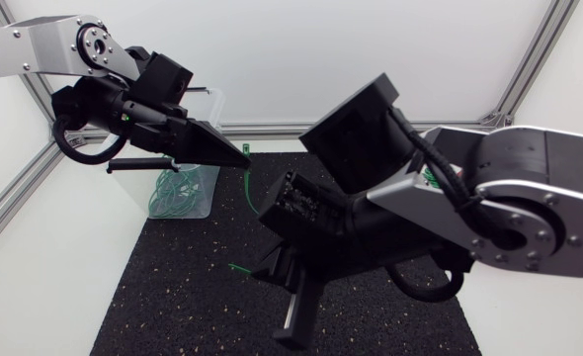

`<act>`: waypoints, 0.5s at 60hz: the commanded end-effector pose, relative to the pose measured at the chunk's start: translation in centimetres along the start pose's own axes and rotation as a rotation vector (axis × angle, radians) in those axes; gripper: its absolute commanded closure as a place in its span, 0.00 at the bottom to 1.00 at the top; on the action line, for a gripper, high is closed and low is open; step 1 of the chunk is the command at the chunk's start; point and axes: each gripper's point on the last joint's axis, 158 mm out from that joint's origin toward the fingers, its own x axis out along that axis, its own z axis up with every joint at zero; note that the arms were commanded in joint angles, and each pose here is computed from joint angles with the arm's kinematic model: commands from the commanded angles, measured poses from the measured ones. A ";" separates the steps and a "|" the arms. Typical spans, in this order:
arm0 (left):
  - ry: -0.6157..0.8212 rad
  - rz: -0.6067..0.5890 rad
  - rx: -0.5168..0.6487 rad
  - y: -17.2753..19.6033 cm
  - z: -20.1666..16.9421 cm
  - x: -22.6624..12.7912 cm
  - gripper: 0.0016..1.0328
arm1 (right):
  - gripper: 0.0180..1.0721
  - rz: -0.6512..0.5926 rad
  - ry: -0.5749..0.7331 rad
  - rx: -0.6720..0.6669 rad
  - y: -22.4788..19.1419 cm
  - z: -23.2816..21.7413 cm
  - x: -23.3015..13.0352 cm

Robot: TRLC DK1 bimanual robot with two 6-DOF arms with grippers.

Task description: Take a green cable tie from the red box, thread the tail through the head to close it, then place it in the transparent bin on the left.

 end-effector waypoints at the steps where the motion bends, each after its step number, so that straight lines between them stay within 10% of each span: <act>1: -0.014 -0.004 -0.031 0.0 -0.3 -0.1 0.97 | 0.95 0.000 -0.016 0.051 -0.3 0.7 -0.7; 30: -0.093 -0.001 -0.016 1.3 0.0 0.3 0.97 | 0.95 0.026 -0.050 0.427 -4.0 1.1 -3.5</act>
